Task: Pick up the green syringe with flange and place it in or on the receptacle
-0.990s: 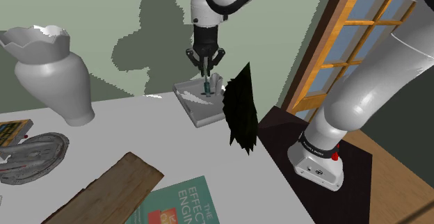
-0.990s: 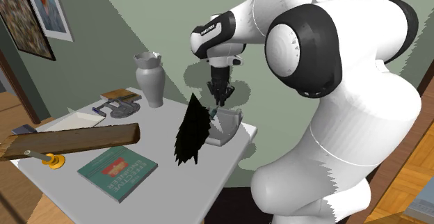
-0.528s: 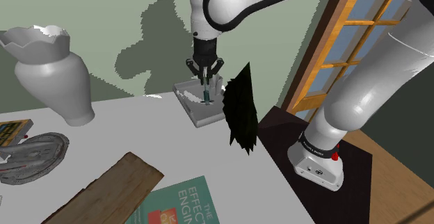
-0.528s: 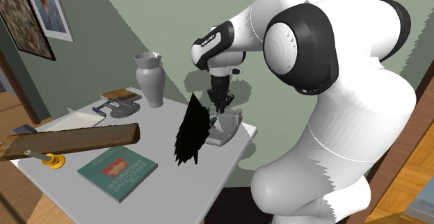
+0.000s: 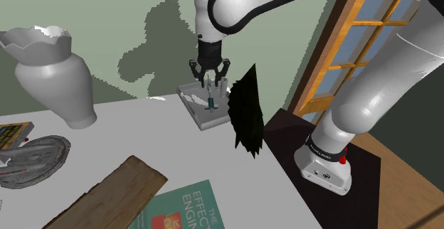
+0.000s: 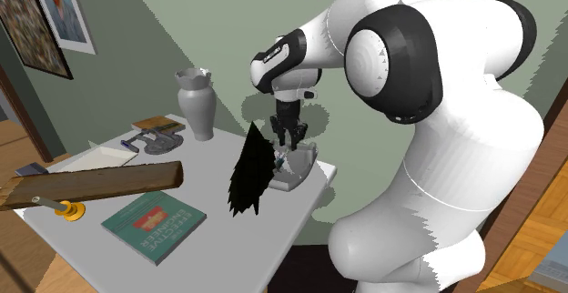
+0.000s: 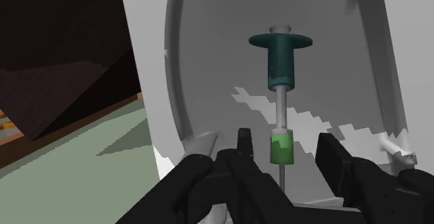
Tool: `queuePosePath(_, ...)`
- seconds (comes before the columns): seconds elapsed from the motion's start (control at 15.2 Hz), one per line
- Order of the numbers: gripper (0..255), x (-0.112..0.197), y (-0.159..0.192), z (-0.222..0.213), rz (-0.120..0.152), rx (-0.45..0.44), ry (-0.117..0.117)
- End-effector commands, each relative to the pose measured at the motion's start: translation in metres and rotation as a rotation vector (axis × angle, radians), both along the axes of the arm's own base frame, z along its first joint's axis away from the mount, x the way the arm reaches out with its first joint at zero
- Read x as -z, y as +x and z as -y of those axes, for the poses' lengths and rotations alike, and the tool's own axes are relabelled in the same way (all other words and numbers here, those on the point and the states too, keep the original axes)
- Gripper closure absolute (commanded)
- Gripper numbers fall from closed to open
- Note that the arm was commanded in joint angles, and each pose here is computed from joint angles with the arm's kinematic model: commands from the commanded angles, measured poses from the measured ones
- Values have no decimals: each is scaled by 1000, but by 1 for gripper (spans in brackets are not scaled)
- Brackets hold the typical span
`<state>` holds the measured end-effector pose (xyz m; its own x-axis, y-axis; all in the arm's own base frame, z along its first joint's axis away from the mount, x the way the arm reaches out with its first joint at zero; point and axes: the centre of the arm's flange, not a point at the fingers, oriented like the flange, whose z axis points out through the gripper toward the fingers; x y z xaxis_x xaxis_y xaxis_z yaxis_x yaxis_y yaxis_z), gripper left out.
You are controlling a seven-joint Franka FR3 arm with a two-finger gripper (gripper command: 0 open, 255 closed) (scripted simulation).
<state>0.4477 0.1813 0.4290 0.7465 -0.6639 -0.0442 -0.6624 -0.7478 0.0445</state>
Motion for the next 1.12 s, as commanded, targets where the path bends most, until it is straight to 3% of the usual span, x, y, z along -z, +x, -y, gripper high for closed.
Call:
queuePosePath(0.0,0,0,0,0,0,0,0)
queuePosePath(0.26,0,0,0,0,0,0,0)
queuePosePath(0.53,0,-50,3,0,0,0,0)
queuePosePath(1.06,0,-50,3,0,0,0,0)
